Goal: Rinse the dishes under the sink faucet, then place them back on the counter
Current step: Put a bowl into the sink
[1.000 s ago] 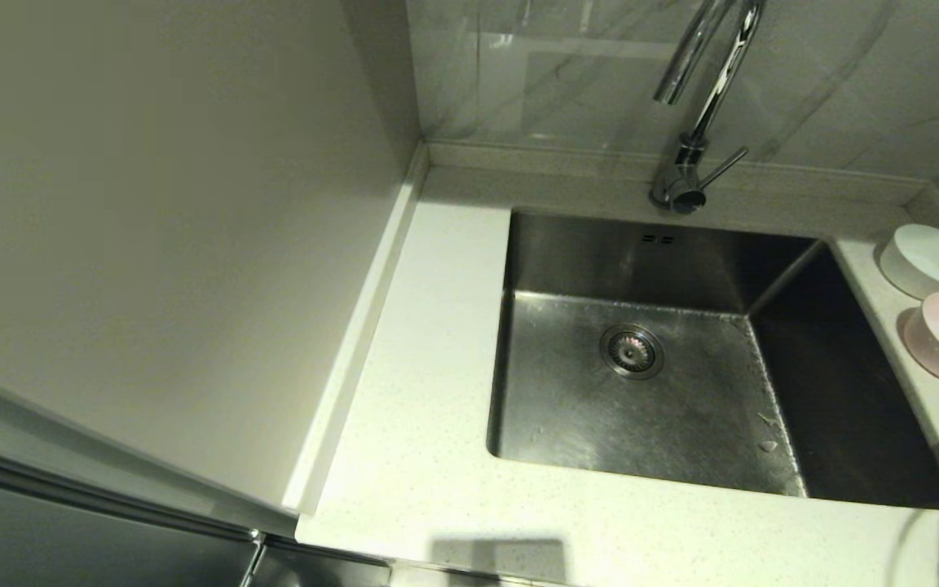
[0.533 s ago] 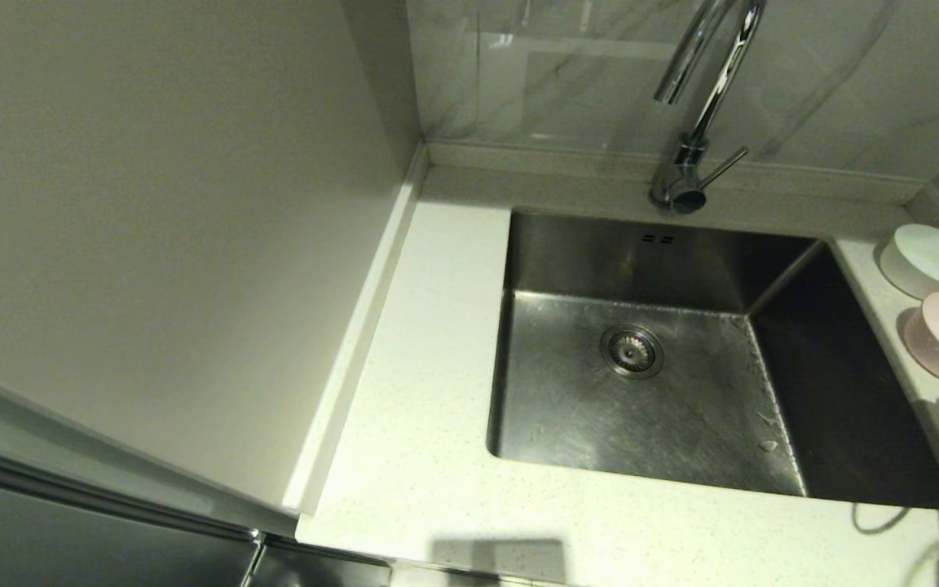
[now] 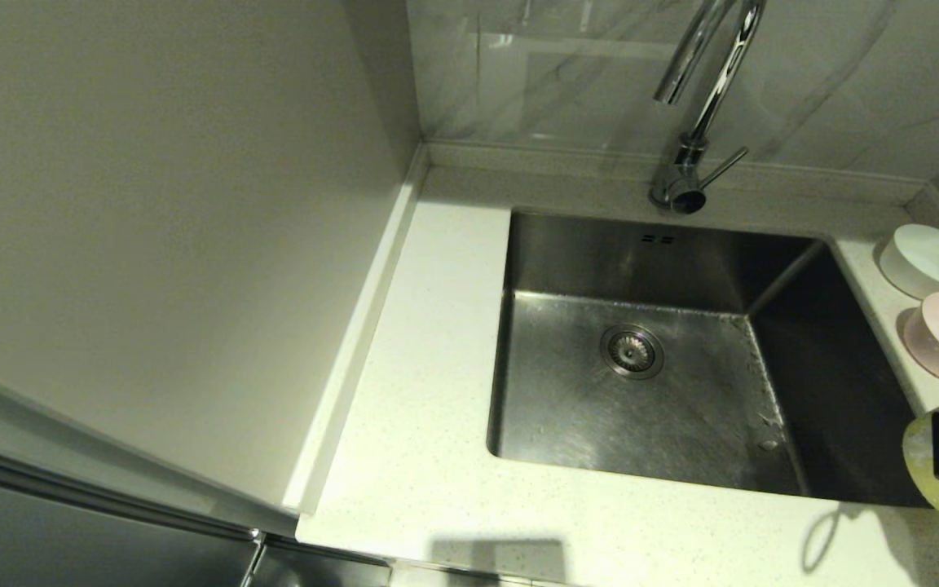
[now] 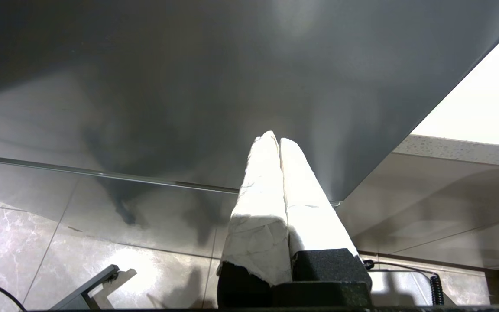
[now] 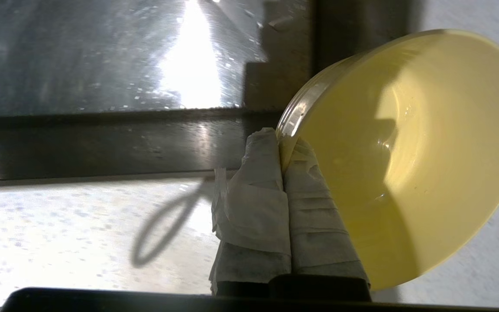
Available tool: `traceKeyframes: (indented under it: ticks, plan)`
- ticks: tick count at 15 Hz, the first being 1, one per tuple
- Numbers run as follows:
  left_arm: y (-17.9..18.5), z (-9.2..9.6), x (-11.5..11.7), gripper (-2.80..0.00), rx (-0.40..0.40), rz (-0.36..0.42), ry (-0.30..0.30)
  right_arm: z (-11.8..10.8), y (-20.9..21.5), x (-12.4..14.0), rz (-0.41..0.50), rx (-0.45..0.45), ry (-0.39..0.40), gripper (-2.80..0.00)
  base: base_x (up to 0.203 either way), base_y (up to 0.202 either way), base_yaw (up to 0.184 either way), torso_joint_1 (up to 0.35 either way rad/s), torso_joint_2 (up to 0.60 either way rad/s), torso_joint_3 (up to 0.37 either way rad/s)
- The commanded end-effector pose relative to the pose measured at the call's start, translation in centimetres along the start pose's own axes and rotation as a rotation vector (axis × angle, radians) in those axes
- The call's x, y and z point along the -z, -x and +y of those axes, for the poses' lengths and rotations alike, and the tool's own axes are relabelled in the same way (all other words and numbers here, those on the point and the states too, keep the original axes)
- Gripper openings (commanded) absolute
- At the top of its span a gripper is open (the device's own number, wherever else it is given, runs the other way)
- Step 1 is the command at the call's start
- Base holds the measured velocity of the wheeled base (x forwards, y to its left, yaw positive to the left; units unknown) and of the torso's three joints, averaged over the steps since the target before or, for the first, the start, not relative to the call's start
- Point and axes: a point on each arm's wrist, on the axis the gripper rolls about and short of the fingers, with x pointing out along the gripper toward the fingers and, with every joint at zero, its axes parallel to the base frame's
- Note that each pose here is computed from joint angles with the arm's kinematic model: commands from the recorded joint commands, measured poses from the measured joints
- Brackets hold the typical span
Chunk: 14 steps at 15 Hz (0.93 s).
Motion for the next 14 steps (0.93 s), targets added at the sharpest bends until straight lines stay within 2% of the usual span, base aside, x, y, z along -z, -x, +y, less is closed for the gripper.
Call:
traceKeyframes:
  ticks: [1,4,8,10,14]
  plan:
    - [0.0,0.0,0.0,-2.8,-0.001,-0.002,0.001,2.7,-1.3,-0.5,0.031,-0.023,0.052,-2.8,0.0,0.0,0.0,0.0,0.0,0.0]
    - [0.0,0.0,0.0,-2.8,-0.001,-0.002,0.001,5.9,-3.8,-0.7,0.06,0.025,0.107,-2.8,0.0,0.0,0.0,0.0,0.0,0.0]
    - [0.0,0.0,0.0,-2.8,-0.001,-0.002,0.001,8.5,-8.4,-0.4,0.044,0.107,0.148,-2.8,0.0,0.0,0.0,0.0,0.0,0.0]
    - [0.0,0.0,0.0,-2.8,-0.001,-0.002,0.001,9.8,-10.5,0.0,0.046,0.117,0.169,-2.8,0.0,0.0,0.0,0.0,0.0,0.0]
    - [0.0,0.0,0.0,-2.8,-0.001,-0.002,0.001,12.9,-15.1,-1.2,-0.008,0.143,0.175,-2.8,0.0,0.0,0.0,0.0,0.0,0.0]
